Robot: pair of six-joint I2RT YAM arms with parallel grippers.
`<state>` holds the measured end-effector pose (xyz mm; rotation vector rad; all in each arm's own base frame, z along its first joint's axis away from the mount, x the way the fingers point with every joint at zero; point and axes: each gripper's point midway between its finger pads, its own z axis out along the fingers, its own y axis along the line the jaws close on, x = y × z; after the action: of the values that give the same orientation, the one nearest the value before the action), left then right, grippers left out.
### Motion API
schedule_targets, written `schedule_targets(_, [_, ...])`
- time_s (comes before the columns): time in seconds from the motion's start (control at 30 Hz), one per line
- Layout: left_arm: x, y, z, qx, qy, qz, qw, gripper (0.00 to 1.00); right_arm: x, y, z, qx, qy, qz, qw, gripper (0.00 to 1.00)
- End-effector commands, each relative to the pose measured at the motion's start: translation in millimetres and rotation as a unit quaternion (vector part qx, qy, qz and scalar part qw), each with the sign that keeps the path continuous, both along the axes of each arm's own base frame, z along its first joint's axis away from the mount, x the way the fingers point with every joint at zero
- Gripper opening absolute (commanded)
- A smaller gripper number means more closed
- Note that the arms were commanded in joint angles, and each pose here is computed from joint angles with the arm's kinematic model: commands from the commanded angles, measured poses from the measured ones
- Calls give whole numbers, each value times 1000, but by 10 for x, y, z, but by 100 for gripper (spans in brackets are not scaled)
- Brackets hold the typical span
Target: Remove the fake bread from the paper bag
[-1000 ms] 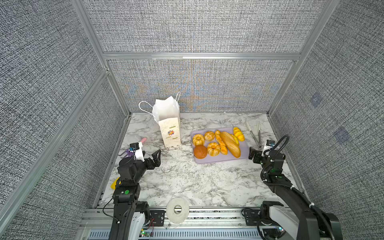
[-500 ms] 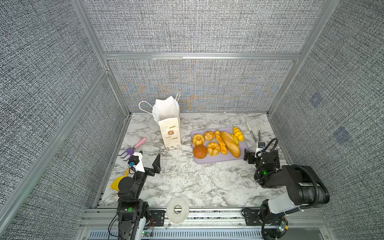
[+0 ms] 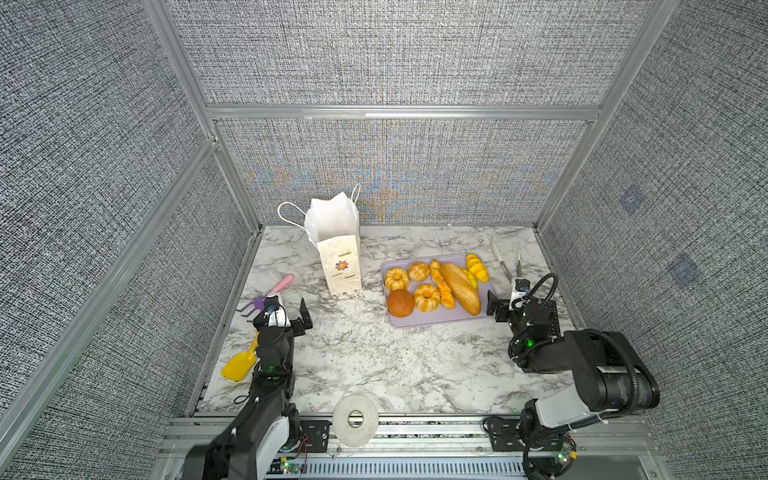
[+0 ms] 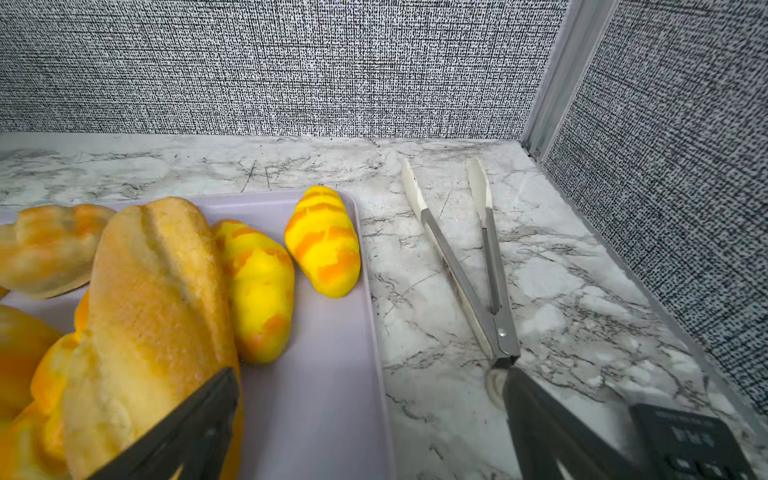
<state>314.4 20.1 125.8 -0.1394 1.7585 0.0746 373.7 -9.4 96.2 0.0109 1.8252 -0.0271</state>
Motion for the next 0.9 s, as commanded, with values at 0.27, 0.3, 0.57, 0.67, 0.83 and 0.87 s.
schedule_targets(0.27, [466,-119,5,28,-25,-39,999,99,41,-3,65,1,-11,0,1000,99])
schedule_targets(0.3, [430,-144,45,50,-51,-49,996,100,39,-10,64,1,-10,-1,1000,99])
schedule_targets(0.57, [517,-133,-11,45,-25,-45,998,99,148,-110,24,15,13,-27,999,99])
schedule_targets(0.67, [482,-143,39,48,-50,-47,997,100,141,-108,23,14,13,-26,999,99])
schedule_targets(0.83, [480,-150,38,50,-52,-47,996,100,146,-107,23,14,14,-26,999,99])
schedule_targets(0.87, [470,-150,50,50,-56,-47,996,100,147,-108,24,13,15,-26,999,99])
